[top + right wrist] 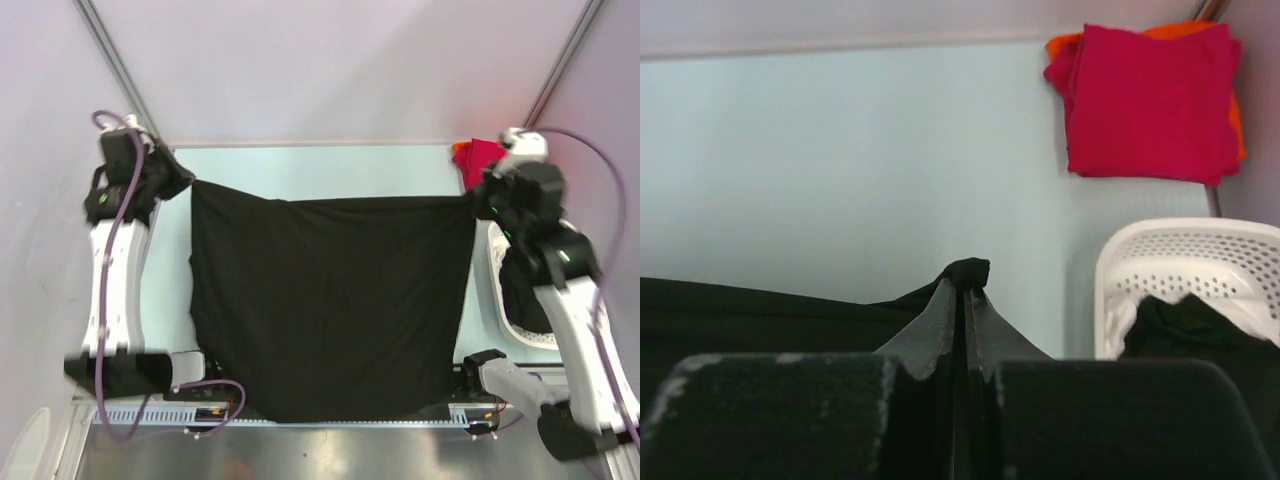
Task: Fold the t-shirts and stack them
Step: Flatten out the tshirt
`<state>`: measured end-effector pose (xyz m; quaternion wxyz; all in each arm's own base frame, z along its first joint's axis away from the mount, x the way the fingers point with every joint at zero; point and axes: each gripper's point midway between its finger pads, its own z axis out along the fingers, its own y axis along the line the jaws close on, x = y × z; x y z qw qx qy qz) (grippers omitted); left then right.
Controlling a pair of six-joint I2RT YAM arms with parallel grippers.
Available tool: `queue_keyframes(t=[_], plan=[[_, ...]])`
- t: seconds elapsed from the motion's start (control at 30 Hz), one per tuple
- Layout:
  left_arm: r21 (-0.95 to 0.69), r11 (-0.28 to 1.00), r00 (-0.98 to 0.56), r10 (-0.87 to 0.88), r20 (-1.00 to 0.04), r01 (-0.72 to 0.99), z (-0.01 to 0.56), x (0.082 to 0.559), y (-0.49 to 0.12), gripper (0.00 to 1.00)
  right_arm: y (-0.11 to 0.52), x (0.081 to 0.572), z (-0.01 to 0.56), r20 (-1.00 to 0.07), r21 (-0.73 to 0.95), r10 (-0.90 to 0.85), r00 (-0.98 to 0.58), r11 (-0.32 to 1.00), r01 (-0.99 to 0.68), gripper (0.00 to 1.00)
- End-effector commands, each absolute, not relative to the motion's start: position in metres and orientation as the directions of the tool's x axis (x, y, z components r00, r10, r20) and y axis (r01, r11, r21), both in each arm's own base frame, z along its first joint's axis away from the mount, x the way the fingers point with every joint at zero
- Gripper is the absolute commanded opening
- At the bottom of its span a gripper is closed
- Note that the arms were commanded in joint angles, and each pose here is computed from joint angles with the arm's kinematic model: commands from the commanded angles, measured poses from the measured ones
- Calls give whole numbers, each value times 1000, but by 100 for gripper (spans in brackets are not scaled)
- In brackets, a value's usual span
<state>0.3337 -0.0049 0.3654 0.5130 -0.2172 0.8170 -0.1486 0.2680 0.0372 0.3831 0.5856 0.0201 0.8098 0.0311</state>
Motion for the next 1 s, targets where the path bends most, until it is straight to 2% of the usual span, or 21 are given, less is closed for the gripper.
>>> queue_keyframes(t=[0.0, 0.03, 0.07, 0.1, 0.2, 0.23, 0.3, 0.33, 0.37, 0.4, 0.43, 0.47, 0.5, 0.53, 0.63, 0.77, 0.83, 0.87, 0.93, 0.97], plan=[[-420, 894, -311, -448, -838, -157, 372, 408, 3, 0, 54, 366, 373, -976, 25, 23, -218, 1000, -7, 0], [-409, 901, -328, -435, -839, -148, 367, 421, 1, 0, 58, 380, 364, -973, 19, 15, -229, 1000, -14, 0], [-393, 904, -391, -426, -816, -166, 339, 448, 0, 0, 61, 397, 365, -977, 9, 5, -212, 1000, -19, 0], [-400, 904, -364, -427, -828, -150, 353, 462, -1, 0, 64, 412, 354, -973, -1, -5, -230, 1000, -19, 0], [-414, 901, -363, -431, -826, -128, 348, 515, -8, 0, 73, 462, 330, -971, -3, -5, -239, 1000, -13, 0], [-415, 902, -382, -428, -820, -118, 340, 531, -11, 0, 75, 486, 302, -959, -14, -14, -284, 1000, -4, 0], [-452, 888, -427, -444, -788, -89, 319, 571, -24, 0, 75, 512, 299, -961, -16, -10, -276, 1000, 17, 4], [-468, 879, -434, -458, -776, -91, 312, 582, -26, 4, 75, 534, 255, -932, -40, -27, -363, 999, 27, 5], [-487, 871, -424, -468, -776, -69, 320, 591, -30, 25, 70, 544, 245, -925, -58, -30, -378, 996, 61, 25], [-477, 872, -470, -468, -748, -109, 281, 608, -29, 85, 69, 559, 249, -930, -56, -23, -368, 995, 79, 41], [-465, 879, -476, -456, -751, -108, 277, 613, -34, 99, 68, 565, 236, -918, -57, -16, -397, 994, 92, 53], [-456, 882, -481, -455, -750, -123, 271, 616, -32, 100, 65, 573, 217, -906, -64, -8, -422, 991, 120, 77], [-462, 878, -491, -459, -741, -125, 264, 616, -32, 100, 65, 578, 222, -915, -53, 7, -404, 989, 137, 80], [-457, 880, -490, -457, -742, -129, 263, 615, -30, 100, 65, 580, 226, -921, -52, 9, -390, 988, 144, 99], [-446, 884, -504, -451, -736, -140, 259, 606, -28, 99, 67, 581, 239, -924, -77, -13, -381, 985, 154, 100], [-441, 888, -535, -438, -722, -132, 260, 580, -29, 100, 74, 553, 279, -939, -43, 2, -343, 992, 123, 100], [-470, 880, -528, -433, -731, -72, 286, 559, -36, 100, 84, 532, 271, -920, -55, -15, -393, 994, 92, 100], [-467, 880, -572, -426, -701, -82, 266, 545, -39, 99, 87, 522, 270, -911, -59, -21, -411, 995, 81, 100], [-458, 888, -594, -388, -705, -36, 267, 520, -51, 100, 88, 493, 274, -896, -44, -3, -444, 996, 81, 100], [-445, 895, -625, -368, -688, -36, 253, 495, -54, 100, 87, 478, 253, -869, -51, -7, -495, 996, 76, 100]])
